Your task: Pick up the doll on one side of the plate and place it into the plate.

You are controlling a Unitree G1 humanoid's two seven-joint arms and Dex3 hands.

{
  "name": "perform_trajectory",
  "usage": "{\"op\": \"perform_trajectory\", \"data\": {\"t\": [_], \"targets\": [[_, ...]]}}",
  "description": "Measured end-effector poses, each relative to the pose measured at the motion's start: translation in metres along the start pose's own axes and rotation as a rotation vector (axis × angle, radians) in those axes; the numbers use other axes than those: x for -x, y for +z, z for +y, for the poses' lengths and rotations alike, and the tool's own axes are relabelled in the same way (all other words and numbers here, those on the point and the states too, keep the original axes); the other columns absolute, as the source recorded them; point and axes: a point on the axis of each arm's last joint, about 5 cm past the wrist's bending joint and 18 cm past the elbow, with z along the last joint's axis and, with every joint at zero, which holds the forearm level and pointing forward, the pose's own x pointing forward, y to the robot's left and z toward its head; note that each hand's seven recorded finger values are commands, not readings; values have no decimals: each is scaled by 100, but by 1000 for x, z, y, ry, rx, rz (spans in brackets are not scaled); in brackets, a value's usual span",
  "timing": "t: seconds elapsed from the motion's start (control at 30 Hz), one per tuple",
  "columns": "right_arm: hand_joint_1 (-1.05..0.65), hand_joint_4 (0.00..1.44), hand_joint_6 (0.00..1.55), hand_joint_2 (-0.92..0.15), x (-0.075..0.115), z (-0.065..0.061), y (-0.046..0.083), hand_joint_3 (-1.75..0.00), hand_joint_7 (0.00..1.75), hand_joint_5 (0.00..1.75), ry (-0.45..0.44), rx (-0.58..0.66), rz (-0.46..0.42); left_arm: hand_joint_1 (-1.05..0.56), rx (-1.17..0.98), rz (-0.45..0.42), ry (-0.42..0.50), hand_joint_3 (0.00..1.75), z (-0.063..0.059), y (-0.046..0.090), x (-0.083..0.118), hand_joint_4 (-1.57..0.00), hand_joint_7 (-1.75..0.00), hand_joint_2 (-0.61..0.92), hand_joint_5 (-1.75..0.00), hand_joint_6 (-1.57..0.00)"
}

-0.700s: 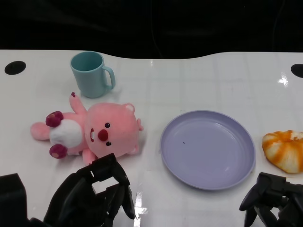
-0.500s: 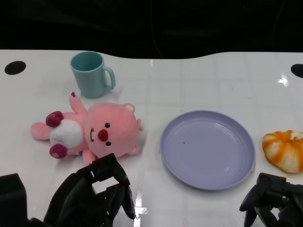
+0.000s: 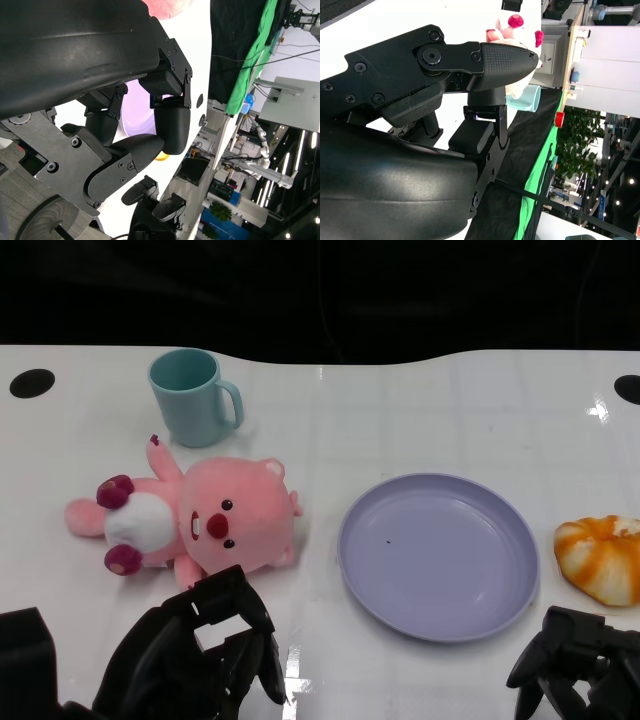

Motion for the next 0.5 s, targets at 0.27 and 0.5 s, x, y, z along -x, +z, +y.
{"op": "perform_trajectory", "data": {"t": [0.27, 0.5], "targets": [[-82, 94, 90, -87, -4, 0, 0, -46, 117, 148, 1, -2, -1, -39, 0, 2, -1, 121, 0, 0, -1, -75, -157, 37, -175, -69], [-80, 93, 91, -88, -5, -1, -1, -46, 117, 148, 2, -5, 2, -36, -3, 8, -7, 125, -2, -1, -2, -74, -156, 39, -173, -68]]}}
